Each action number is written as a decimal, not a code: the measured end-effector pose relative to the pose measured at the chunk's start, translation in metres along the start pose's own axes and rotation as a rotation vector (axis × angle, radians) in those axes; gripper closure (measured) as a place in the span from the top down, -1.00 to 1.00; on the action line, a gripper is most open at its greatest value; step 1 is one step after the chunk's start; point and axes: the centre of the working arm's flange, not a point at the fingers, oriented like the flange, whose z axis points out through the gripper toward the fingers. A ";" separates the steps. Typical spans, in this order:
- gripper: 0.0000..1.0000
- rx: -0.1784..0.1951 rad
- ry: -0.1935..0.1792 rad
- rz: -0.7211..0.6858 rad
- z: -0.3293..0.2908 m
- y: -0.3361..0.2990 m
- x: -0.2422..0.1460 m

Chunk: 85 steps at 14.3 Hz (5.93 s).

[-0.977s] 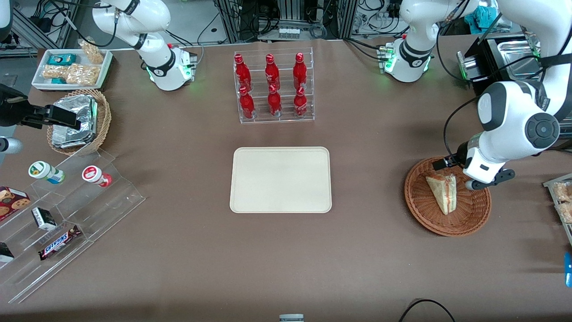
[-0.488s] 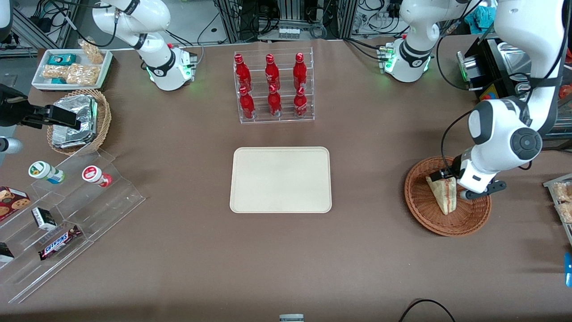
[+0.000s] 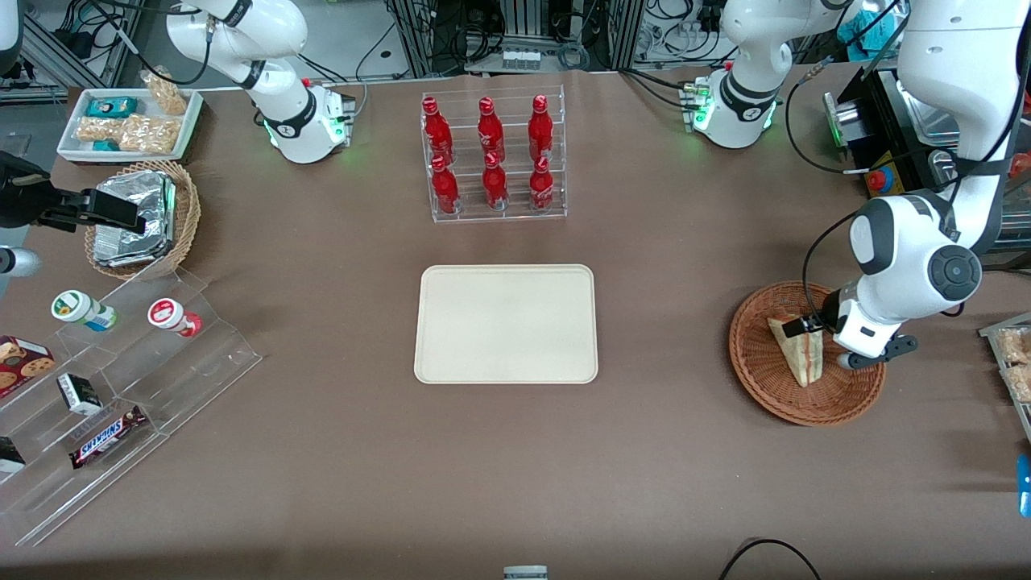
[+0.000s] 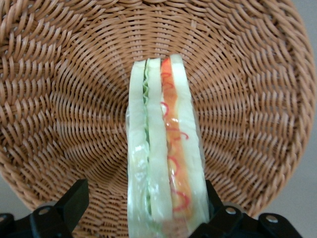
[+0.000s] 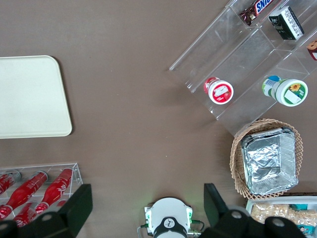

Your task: Place sandwich from basket to tray

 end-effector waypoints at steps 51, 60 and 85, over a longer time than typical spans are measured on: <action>0.98 0.080 0.112 0.232 0.036 0.547 -0.268; 1.00 0.160 0.093 0.234 -0.157 0.438 -0.181; 1.00 0.178 -0.164 0.163 -0.351 0.127 -0.132</action>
